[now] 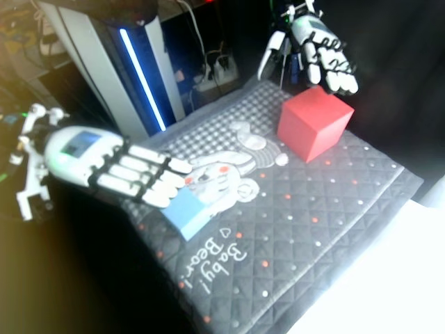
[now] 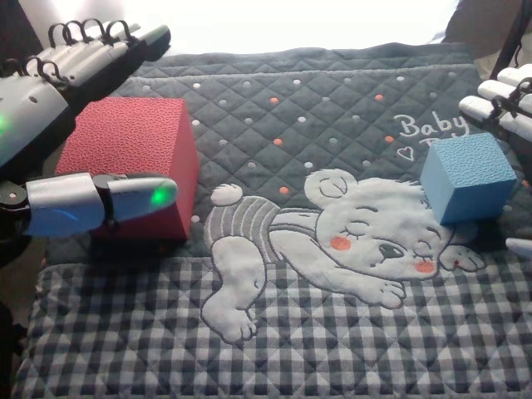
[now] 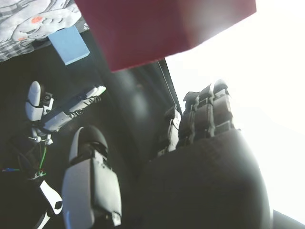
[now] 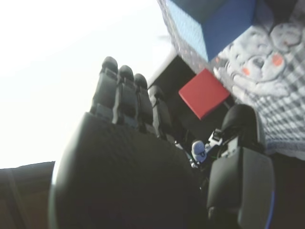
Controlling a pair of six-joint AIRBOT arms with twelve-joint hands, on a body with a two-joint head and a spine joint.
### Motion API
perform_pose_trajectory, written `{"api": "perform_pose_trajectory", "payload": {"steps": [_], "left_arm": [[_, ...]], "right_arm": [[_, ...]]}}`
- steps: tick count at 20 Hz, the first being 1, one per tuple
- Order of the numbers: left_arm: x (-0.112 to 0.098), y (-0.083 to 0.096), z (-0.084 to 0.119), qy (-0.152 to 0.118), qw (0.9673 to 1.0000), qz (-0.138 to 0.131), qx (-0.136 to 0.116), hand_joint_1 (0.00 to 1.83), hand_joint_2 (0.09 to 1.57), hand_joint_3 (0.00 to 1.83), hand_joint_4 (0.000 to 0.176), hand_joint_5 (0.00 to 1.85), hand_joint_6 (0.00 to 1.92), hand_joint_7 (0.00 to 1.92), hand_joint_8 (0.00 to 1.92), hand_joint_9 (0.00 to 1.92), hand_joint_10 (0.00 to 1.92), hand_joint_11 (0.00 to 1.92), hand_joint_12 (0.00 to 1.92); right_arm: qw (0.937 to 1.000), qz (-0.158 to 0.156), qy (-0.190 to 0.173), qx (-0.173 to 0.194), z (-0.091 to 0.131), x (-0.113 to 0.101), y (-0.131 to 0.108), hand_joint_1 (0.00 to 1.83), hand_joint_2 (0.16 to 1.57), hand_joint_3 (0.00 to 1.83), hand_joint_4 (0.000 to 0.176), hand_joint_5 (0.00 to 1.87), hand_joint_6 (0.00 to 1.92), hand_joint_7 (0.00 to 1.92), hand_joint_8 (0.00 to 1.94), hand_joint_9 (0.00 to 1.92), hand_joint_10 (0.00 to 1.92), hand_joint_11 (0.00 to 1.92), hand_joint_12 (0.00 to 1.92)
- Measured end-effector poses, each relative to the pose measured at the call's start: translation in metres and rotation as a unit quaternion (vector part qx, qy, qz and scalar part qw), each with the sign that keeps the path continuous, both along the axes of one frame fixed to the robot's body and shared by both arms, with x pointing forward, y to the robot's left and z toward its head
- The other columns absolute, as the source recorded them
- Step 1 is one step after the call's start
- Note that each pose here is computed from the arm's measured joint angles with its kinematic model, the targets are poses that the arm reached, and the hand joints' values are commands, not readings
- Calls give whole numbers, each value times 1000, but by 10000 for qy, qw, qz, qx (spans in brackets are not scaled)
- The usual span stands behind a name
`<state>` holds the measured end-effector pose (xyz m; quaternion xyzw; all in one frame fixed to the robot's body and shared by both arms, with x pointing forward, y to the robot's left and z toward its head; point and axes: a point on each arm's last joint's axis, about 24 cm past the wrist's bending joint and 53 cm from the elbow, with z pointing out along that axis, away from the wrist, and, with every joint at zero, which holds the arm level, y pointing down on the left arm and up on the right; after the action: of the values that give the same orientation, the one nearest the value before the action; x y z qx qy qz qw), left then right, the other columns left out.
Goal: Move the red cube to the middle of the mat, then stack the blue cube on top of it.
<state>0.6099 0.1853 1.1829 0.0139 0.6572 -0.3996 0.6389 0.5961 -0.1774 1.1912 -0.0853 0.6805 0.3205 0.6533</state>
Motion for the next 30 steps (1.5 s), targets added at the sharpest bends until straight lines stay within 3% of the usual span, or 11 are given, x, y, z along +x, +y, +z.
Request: {"api": "perform_pose_trajectory", "payload": {"steps": [5,10,12,13,15,18,19,24,26,28,30], "left_arm": [[-2,-3,6,-84,9999,-48,-69,511,1138,3,128,0,0,0,0,0,0,0,0],[3,0,1,0,10000,66,27,574,1029,0,175,0,0,0,0,0,0,0,0],[8,3,-8,126,9995,201,225,646,967,0,144,0,0,0,0,0,0,0,0],[11,6,-12,193,9991,258,273,671,960,0,73,0,0,0,0,0,0,0,0],[24,15,-24,411,9976,485,266,703,945,0,28,0,0,0,0,0,0,0,0],[34,15,-41,647,9953,629,360,756,923,0,42,0,0,0,0,0,0,0,0],[37,10,-47,732,9949,586,372,823,908,0,10,0,0,0,0,0,0,0,0],[46,1,-61,904,9935,537,443,920,898,0,0,17,7,62,22,25,10,0,0],[46,1,-62,911,9934,535,445,1062,975,0,0,344,33,445,44,412,95,0,1174],[46,-1,-59,862,9940,509,437,1163,1023,0,0,685,74,535,487,322,1006,58,1641],[47,0,-55,838,9945,526,344,1216,1046,2,0,510,910,328,1260,200,1525,41,1876]], "right_arm": [[9999,-11,-128,60,11,2,0,583,1205,22,0,0,0,0,0,0,0,0,0],[9999,-7,-128,62,11,2,0,599,1215,19,0,0,0,0,0,0,0,0,0],[9999,-6,-125,65,10,2,0,624,1203,10,0,0,0,0,0,0,0,0,0],[9999,-5,-126,68,10,1,0,595,1214,14,0,0,0,0,0,0,0,0,0],[9999,-4,-118,76,10,1,1,628,1221,14,0,0,0,0,0,0,0,0,0],[9999,-6,-112,75,9,1,1,682,1218,6,0,0,0,0,0,0,0,0,0],[9999,-11,-108,83,10,1,0,684,1216,5,0,0,0,0,0,0,0,0,0],[9999,-14,-95,84,8,1,0,635,1231,7,0,0,0,0,0,0,0,0,0],[9999,-18,-87,87,8,1,0,633,1237,8,0,0,0,0,0,0,0,0,0],[9999,-12,-82,93,8,1,1,637,1240,8,0,0,0,0,0,0,0,0,0],[9999,-11,-78,97,8,1,1,631,1241,8,0,0,0,0,0,0,0,0,0]]}}
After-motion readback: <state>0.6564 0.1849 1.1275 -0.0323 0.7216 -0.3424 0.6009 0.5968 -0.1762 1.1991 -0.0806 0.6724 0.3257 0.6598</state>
